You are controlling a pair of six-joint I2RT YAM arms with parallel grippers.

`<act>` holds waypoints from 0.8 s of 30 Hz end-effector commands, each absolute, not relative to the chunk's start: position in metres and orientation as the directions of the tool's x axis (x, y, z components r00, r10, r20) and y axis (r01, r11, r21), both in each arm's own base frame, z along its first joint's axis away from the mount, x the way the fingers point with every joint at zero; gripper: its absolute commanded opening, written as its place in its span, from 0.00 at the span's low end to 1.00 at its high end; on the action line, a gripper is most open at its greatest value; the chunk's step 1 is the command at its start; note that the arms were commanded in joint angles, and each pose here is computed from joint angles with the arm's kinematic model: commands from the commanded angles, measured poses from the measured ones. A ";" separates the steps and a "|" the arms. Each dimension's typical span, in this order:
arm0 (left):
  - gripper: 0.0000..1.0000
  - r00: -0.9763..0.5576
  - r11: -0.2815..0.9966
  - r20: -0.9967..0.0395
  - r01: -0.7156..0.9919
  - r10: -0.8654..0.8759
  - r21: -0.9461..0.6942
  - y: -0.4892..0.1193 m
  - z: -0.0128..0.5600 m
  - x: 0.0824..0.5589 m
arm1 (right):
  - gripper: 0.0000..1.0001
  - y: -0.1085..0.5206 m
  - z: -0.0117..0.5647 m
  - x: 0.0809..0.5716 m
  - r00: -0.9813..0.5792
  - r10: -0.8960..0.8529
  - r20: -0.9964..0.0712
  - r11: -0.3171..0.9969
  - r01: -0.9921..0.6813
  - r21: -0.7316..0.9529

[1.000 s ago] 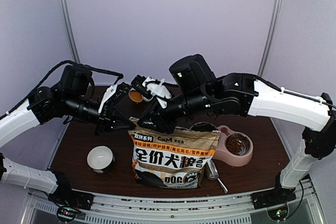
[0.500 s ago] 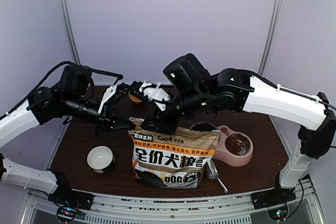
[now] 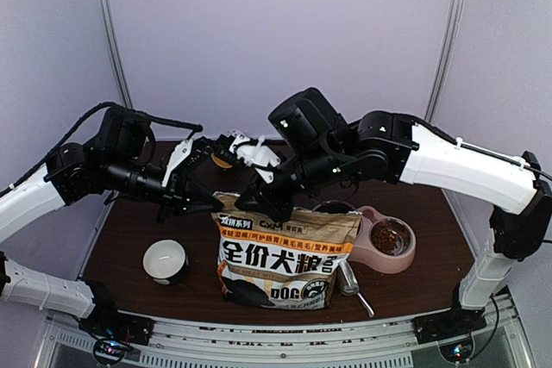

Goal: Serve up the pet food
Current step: Press the seal on the pet food bag.

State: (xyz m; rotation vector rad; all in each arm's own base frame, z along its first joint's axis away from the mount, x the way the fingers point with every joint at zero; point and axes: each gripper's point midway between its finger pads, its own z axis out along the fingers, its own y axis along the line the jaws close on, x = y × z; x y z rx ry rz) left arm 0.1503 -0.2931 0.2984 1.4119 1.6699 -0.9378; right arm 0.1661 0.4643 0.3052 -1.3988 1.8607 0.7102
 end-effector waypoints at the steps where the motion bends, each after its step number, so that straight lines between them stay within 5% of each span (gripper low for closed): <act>1: 0.00 -0.114 0.146 -0.905 0.988 0.410 -0.059 -0.293 0.315 0.153 | 0.14 0.432 0.294 0.175 -0.160 -0.659 -0.735 0.299 -0.952 -0.061; 6: 0.00 -0.113 0.151 -0.905 0.987 0.409 -0.055 -0.293 0.316 0.154 | 0.13 0.422 0.290 0.174 -0.171 -0.663 -0.728 0.309 -0.949 -0.058; 8: 0.00 -0.113 0.151 -0.905 0.987 0.411 -0.055 -0.293 0.316 0.154 | 0.00 0.420 0.288 0.174 -0.173 -0.666 -0.726 0.310 -0.949 -0.059; 16: 0.00 -0.113 0.162 -0.905 0.986 0.411 -0.049 -0.291 0.317 0.155 | 0.00 0.412 0.291 0.177 -0.173 -0.662 -0.729 0.331 -0.940 -0.078; 21: 0.00 -0.114 0.168 -0.904 0.985 0.412 -0.047 -0.290 0.316 0.155 | 0.13 0.397 0.285 0.180 -0.189 -0.675 -0.713 0.353 -0.932 -0.087; 24: 0.00 -0.111 0.170 -0.905 0.984 0.411 -0.044 -0.290 0.317 0.155 | 0.06 0.390 0.282 0.179 -0.197 -0.681 -0.705 0.359 -0.929 -0.087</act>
